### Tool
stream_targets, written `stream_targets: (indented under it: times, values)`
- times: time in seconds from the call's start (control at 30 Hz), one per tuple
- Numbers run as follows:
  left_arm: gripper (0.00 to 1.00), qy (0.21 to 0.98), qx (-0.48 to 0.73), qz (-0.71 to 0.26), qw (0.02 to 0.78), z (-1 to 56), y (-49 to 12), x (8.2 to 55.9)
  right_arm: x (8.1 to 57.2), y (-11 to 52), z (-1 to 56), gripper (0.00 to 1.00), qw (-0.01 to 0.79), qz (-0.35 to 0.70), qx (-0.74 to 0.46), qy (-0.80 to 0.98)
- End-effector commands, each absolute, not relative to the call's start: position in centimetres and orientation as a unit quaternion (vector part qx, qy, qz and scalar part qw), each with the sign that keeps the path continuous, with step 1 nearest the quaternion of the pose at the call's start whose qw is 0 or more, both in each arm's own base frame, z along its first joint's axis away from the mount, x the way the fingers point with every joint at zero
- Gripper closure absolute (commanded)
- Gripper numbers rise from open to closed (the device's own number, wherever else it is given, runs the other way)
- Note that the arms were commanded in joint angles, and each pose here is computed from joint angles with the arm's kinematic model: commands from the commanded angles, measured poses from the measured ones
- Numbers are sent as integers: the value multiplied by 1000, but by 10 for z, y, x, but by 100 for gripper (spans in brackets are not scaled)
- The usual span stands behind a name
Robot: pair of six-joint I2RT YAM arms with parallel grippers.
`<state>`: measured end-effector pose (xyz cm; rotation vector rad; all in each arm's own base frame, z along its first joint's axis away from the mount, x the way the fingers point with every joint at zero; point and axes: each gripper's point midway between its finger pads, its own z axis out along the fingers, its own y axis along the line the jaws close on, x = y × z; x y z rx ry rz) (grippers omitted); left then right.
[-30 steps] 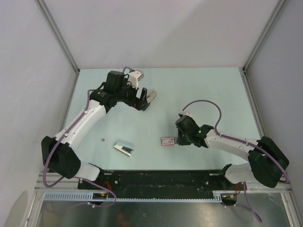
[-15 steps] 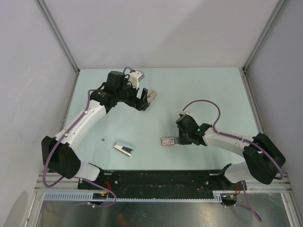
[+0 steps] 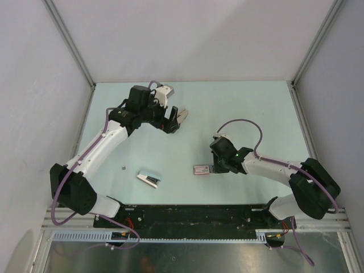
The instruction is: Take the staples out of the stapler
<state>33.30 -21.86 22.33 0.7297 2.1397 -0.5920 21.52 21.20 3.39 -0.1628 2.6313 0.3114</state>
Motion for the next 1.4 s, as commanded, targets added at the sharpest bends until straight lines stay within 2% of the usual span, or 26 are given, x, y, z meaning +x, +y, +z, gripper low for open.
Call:
stream_targets:
  times: [0.0,1.37]
  values:
    - [1,825,310,-236,408,237,-221,328,233,222,46,100,263,124,-62,955]
    - [0,820,314,-240,413,243,-224,325,236,225,36,99,247,120,-70,959]
